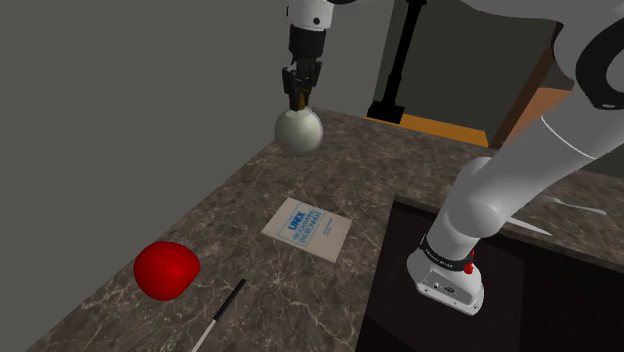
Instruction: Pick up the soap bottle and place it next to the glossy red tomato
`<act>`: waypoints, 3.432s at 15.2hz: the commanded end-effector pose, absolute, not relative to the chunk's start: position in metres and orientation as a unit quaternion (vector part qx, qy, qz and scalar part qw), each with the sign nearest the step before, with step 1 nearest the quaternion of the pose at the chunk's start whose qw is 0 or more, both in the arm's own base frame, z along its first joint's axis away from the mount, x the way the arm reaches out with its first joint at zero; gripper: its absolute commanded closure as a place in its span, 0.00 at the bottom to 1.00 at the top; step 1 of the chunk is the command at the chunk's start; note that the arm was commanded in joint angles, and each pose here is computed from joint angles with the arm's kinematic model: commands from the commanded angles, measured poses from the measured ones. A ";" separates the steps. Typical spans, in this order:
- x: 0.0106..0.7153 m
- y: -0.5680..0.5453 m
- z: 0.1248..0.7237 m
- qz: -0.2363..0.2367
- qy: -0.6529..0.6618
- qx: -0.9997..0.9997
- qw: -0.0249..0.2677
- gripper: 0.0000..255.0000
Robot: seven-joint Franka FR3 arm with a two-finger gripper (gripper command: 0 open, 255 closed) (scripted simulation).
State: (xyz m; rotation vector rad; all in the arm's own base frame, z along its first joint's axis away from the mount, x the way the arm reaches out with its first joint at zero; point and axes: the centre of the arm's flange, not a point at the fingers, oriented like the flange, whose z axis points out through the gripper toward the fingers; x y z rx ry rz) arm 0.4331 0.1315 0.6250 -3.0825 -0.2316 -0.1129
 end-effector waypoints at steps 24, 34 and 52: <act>0.567 0.371 0.604 -0.037 -0.074 -0.996 0.025 1.00; 0.567 0.371 0.551 -0.037 -0.074 -0.996 0.025 1.00; 0.567 0.371 0.456 -0.037 -0.074 -0.996 0.025 1.00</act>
